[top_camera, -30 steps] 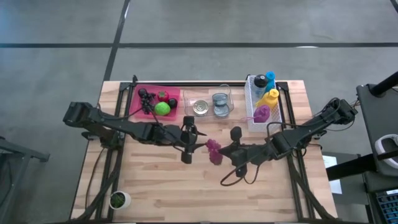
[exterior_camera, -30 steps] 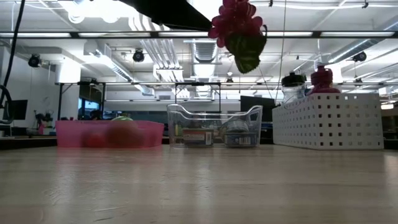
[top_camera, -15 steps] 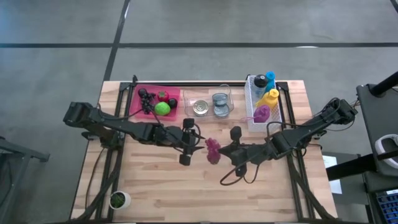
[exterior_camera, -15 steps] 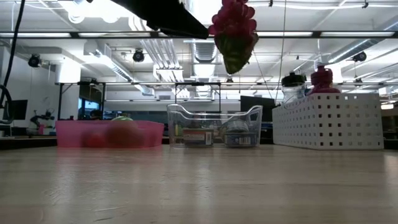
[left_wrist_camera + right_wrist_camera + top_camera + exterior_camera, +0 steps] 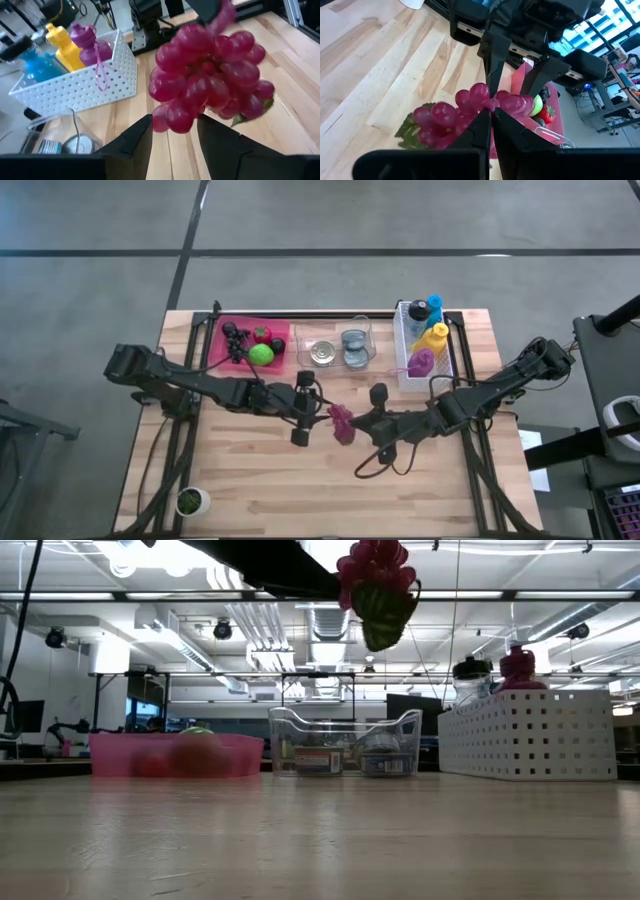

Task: Pick & Place Food Item
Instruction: Put the grapes into the pink bin

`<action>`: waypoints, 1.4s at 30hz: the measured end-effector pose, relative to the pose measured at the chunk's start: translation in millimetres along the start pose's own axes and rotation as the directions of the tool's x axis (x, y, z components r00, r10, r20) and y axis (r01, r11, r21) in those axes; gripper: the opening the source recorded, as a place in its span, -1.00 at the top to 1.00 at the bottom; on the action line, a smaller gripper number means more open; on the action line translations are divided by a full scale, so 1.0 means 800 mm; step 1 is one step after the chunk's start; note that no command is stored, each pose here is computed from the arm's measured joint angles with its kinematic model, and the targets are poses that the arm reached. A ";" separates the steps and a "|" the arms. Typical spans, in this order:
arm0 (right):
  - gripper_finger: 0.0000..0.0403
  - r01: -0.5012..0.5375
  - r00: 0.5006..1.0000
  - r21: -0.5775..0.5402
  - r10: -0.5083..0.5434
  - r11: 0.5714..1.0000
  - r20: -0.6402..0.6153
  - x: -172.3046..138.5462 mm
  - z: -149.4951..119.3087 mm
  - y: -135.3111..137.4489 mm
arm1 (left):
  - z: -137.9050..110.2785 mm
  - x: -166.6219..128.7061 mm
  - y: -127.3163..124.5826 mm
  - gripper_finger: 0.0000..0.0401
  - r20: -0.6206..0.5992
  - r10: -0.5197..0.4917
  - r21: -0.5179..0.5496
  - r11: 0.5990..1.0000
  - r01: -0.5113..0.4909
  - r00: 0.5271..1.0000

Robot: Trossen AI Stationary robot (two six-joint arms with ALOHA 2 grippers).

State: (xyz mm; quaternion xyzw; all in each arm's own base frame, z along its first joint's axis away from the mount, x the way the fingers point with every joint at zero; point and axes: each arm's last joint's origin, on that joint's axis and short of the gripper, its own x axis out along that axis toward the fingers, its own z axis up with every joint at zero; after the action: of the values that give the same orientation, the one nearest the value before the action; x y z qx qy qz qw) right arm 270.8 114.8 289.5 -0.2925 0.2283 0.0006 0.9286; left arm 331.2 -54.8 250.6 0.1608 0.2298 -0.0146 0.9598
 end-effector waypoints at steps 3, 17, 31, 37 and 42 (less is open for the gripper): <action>0.95 -0.018 1.000 0.001 0.018 1.000 0.012 0.000 0.001 0.000 | 0.001 0.006 -0.001 0.23 0.027 0.007 0.018 1.000 -0.008 1.000; 0.95 -0.016 1.000 0.001 0.016 1.000 0.023 0.000 0.002 0.000 | 0.002 0.008 -0.001 0.51 0.043 0.011 0.062 0.998 -0.014 0.999; 0.95 -0.012 0.999 -0.002 0.012 1.000 0.032 0.000 0.003 0.000 | 0.001 0.008 -0.001 0.98 0.030 0.008 0.122 0.992 -0.012 1.000; 0.95 -0.010 0.999 -0.002 0.010 1.000 0.031 0.000 0.003 0.000 | 0.002 0.008 -0.001 0.99 0.037 0.010 0.121 0.993 -0.014 0.999; 0.95 -0.010 0.999 -0.001 0.010 1.000 0.031 0.000 0.003 0.000 | 0.004 0.007 0.000 1.00 0.054 0.015 0.116 0.993 -0.021 0.998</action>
State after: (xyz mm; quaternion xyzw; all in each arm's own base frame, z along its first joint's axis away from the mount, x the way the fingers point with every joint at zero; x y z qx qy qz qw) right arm 272.1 116.0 291.7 -0.2917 0.2154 0.0096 0.9319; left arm 338.0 -55.6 250.7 0.2180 0.2016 -0.0236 0.9546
